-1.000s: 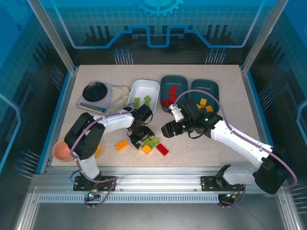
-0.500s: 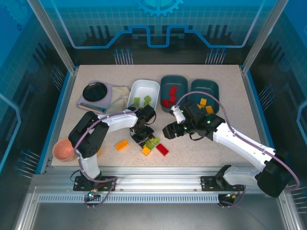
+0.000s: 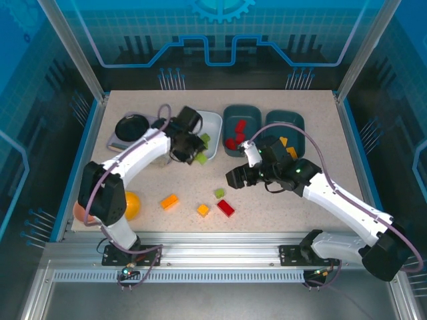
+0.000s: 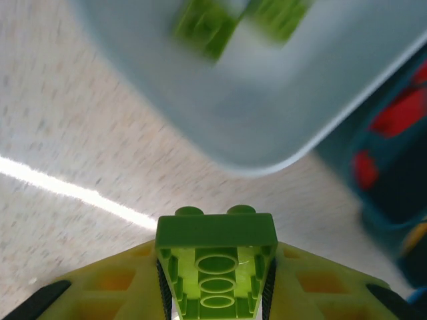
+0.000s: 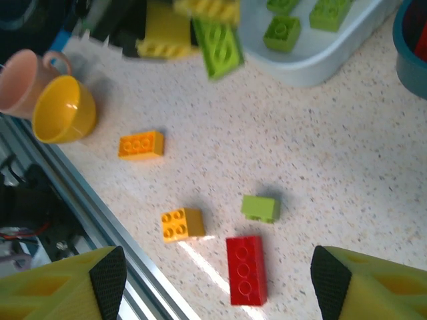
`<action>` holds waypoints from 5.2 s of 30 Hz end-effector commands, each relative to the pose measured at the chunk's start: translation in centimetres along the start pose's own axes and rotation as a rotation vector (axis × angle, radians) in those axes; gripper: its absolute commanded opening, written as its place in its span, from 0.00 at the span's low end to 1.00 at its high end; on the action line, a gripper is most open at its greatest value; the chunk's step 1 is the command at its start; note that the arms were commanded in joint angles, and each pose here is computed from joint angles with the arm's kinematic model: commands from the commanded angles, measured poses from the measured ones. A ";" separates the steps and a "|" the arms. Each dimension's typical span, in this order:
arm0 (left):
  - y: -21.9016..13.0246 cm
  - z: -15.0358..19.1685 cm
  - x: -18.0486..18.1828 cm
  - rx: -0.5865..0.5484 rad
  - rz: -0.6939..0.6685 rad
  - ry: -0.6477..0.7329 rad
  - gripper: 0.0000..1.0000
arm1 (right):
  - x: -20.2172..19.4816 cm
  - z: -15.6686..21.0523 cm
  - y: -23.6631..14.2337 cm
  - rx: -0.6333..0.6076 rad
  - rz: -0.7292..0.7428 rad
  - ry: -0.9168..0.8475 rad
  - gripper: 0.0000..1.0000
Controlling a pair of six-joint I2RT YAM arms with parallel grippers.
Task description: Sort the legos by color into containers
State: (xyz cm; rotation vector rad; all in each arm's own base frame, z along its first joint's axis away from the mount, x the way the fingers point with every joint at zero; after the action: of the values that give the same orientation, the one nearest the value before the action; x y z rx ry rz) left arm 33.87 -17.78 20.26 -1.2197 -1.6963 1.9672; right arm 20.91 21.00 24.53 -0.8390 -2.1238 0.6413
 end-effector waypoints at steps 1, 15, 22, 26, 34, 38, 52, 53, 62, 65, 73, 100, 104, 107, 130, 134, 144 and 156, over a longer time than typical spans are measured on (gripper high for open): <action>-0.5 -3.9 -0.9 -0.070 -0.003 0.036 0.37 | 1.2 -3.3 -0.6 -0.113 -0.088 0.041 0.77; 7.8 -13.6 -9.2 -0.220 0.047 0.081 0.39 | -0.4 -6.8 0.2 -0.170 -0.094 0.148 0.77; 12.8 -15.3 -8.9 -0.208 0.053 0.009 0.42 | -1.1 -6.9 0.2 -0.172 -0.075 0.164 0.77; 14.1 -15.0 -8.7 -0.161 0.043 -0.015 0.45 | -1.5 -6.2 0.4 -0.148 -0.057 0.172 0.77; 8.8 -14.0 -10.5 -0.160 0.120 0.004 0.62 | -1.6 -4.6 1.9 -0.054 0.024 0.032 0.77; 3.0 -12.8 -10.5 -0.190 0.157 0.028 0.66 | 0.0 -3.5 3.7 0.008 0.020 -0.123 0.77; -12.1 -1.3 10.1 -0.293 0.032 -0.083 0.71 | 8.6 2.7 15.1 0.328 -0.054 -0.794 0.88; -12.7 -0.4 11.8 -0.302 0.036 -0.101 0.71 | 8.8 3.0 16.1 0.344 -0.047 -0.815 0.88; -14.9 5.3 19.9 -0.251 0.097 -0.203 0.74 | 10.0 5.0 23.2 0.445 -0.022 -0.881 0.88; -16.0 6.0 20.9 -0.261 0.113 -0.186 0.75 | 9.8 5.6 24.9 0.462 0.019 -0.870 0.88; -17.5 6.5 20.0 -0.254 0.188 -0.118 0.76 | 10.1 5.8 28.2 0.476 0.097 -0.853 0.88; -17.1 5.8 17.4 -0.225 0.248 0.008 0.74 | 11.0 -2.2 23.9 0.345 0.100 -0.567 0.36; -15.3 5.3 14.2 -0.134 0.310 0.094 0.73 | 8.3 -6.1 18.0 0.226 0.154 -0.434 0.36; -13.6 4.9 11.3 -0.091 0.353 0.151 0.73 | 3.4 -8.6 13.0 0.144 0.233 -0.284 0.35; -0.9 4.6 -8.4 0.122 0.345 0.440 0.71 | -32.3 -13.8 5.4 0.051 0.562 0.716 0.39; -0.1 5.0 -8.3 0.135 0.309 0.449 0.71 | -33.8 -13.7 6.5 0.099 0.580 0.734 0.43; 0.1 5.9 -6.3 0.147 0.224 0.471 0.70 | -32.8 -14.9 5.1 0.069 0.601 0.689 0.64; 3.5 8.8 -1.4 0.301 -0.009 0.403 0.75 | -15.1 -12.9 -0.2 -0.055 0.515 0.309 0.72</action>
State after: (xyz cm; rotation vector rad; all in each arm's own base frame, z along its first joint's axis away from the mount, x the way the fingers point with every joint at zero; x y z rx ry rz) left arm 31.23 -25.52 19.05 -1.5179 -1.1941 1.7064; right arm 41.94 9.70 25.55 -1.4871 -1.5725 0.5912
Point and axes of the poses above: each hand's point on the last joint's axis, 136 mm out from that joint toward the fingers, its own y axis out along the fingers, its own x axis along the line the jaws close on, z = x × y, the point moved 6 cm from there along -y, back along the fingers, and after that the axes turned 3 degrees about y, right-handed, at the moved point
